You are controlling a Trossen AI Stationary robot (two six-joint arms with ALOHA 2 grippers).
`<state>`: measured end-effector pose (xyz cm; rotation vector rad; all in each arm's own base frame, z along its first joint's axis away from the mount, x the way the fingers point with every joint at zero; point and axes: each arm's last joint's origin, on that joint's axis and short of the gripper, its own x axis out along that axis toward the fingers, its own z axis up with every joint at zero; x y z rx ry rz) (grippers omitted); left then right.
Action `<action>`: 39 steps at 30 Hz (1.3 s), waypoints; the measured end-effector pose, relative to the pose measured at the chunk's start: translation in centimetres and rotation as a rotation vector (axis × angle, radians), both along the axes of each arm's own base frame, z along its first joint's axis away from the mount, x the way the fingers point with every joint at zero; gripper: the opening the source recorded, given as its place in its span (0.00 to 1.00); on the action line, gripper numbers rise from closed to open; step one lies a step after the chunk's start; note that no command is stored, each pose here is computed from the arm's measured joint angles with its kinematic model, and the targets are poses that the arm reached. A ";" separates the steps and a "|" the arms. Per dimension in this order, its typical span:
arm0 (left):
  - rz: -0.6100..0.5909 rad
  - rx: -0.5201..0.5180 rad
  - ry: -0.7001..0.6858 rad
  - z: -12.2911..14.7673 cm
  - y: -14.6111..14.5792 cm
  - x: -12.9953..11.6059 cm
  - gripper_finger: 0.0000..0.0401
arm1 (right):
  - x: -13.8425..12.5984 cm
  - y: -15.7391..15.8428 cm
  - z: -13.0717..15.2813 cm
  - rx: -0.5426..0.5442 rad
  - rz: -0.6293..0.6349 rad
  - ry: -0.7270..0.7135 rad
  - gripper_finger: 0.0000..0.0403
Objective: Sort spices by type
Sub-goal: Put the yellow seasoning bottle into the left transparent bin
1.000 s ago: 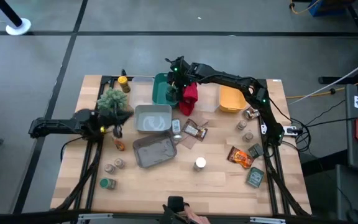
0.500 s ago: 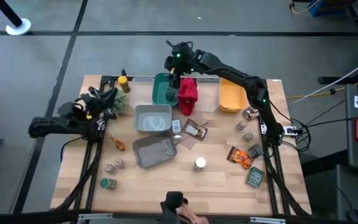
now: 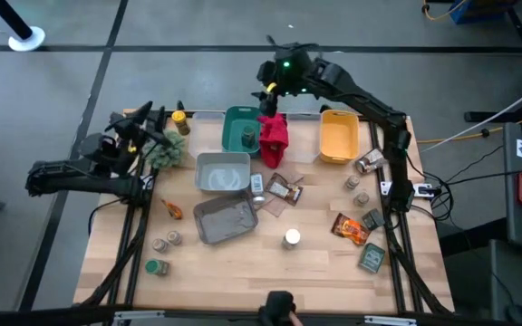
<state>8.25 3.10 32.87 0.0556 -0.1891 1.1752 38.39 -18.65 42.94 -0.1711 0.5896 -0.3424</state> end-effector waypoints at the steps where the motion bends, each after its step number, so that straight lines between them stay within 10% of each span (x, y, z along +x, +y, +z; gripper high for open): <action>1: 0.019 0.001 0.015 0.5 0.2 0.3 0.49 | -0.3 0.3 0.5 0.000 0.001 -0.012 0.62; 19: 0.221 -0.070 0.096 2.0 7.1 5.2 0.51 | -2.0 5.3 0.6 0.106 0.084 0.175 0.62; 39: 0.005 -0.688 0.135 -4.9 16.5 1.5 0.51 | -2.5 7.3 0.6 0.141 0.128 0.240 0.62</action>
